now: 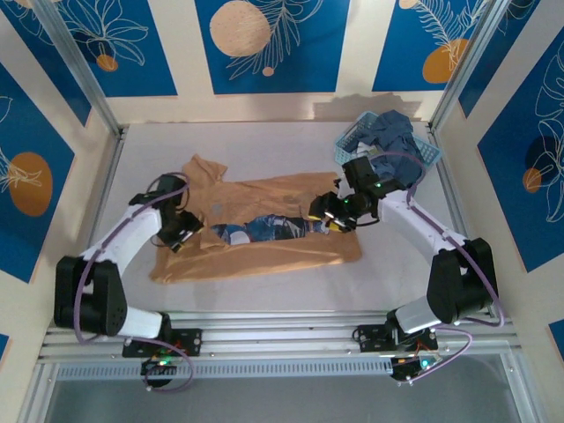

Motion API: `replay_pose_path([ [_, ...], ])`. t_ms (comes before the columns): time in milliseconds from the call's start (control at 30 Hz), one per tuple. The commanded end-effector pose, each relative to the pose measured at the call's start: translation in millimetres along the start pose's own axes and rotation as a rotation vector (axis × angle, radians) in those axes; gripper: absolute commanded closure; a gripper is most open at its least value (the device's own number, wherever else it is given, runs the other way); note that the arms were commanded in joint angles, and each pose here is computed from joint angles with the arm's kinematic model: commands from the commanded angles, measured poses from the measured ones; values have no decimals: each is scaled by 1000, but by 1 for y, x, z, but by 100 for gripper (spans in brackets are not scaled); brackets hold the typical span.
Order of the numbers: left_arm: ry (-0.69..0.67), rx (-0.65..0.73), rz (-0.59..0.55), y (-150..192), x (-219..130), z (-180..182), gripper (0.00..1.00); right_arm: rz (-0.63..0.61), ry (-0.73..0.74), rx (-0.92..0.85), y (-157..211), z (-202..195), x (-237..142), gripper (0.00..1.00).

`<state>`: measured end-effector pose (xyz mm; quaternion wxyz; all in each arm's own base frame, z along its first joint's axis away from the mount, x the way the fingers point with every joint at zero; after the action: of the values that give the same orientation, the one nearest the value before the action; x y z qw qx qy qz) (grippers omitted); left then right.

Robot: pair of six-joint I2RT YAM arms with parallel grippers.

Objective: Fold and stack the t-shirts

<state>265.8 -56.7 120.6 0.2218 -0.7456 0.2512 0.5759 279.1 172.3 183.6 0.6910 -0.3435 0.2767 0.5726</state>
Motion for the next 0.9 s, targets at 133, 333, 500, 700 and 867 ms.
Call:
replay_pose_path([
  [133, -33, 18, 89, 11, 35, -12, 48, -14, -107, -45, -10, 20, -1, 40],
  [333, -77, 39, 64, 8, 42, -13, 58, -12, -99, -26, -9, 16, 0, 41],
  [500, -78, 58, 58, 5, 42, -22, 70, -5, -101, -11, -8, 14, 3, 43],
  [700, -72, 89, 49, 6, 36, -33, 80, 2, -96, -5, -8, 12, 5, 45],
  [867, -74, 127, 72, 8, 38, -45, 97, 8, -91, 2, -9, 11, 7, 48],
])
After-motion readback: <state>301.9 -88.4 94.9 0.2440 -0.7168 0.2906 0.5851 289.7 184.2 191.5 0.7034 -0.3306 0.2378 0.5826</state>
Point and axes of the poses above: each hand's point on the last joint's axis, 136 mm out from that joint toward the fingers, its own x axis out along the fingers, its own z axis along the line the jaws close on, y = z × x, the point moved 5 cm from there along -x, back along the fingers, and after that the axes turned 8 degrees about -x, right-handed, at the moved point
